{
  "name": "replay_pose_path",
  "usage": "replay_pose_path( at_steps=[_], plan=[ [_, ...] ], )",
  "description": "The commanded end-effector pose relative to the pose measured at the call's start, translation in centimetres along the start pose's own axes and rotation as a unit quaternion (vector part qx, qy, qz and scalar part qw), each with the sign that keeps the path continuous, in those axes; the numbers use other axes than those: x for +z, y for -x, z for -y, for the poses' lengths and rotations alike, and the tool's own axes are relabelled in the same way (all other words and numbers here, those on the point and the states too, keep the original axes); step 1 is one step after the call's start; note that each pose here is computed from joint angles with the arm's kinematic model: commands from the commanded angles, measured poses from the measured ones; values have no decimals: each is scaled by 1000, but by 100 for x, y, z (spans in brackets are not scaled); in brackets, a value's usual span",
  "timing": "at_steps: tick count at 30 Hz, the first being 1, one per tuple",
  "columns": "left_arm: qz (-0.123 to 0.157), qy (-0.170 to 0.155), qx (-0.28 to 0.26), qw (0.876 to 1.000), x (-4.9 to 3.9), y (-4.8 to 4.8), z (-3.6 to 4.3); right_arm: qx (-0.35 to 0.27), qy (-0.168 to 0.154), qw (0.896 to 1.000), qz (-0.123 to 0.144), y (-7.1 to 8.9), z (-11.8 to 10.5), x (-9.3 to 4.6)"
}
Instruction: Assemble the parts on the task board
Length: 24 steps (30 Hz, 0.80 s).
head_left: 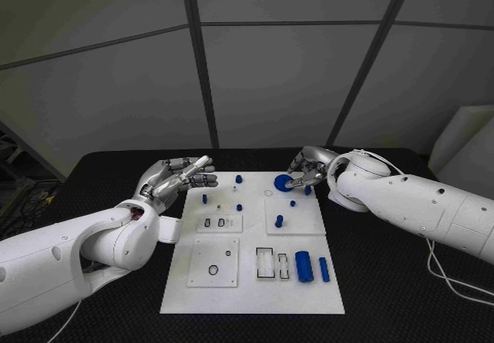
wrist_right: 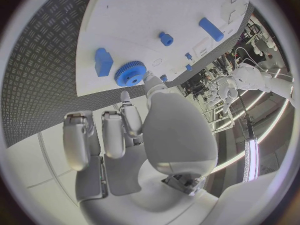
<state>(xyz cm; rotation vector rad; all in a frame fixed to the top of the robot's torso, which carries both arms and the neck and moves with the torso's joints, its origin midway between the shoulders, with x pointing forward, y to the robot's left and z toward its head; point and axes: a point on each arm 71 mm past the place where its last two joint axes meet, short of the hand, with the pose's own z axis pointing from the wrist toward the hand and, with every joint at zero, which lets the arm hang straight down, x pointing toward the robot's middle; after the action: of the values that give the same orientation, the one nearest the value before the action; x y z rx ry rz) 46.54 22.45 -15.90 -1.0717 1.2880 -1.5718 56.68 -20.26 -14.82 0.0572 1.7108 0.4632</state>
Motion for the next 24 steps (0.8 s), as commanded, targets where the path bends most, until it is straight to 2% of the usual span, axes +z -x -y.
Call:
replay_pose_path(
  at_steps=[1, 24],
  plan=[
    [-9, -3, -1, 1000, 8, -20, 12, -13, -10, 1000, -2, -7, -20, 30],
    [-10, -2, -2, 1000, 17, -31, 6, -29, -13, 999, -21, -100, -123, 151]
  ],
)
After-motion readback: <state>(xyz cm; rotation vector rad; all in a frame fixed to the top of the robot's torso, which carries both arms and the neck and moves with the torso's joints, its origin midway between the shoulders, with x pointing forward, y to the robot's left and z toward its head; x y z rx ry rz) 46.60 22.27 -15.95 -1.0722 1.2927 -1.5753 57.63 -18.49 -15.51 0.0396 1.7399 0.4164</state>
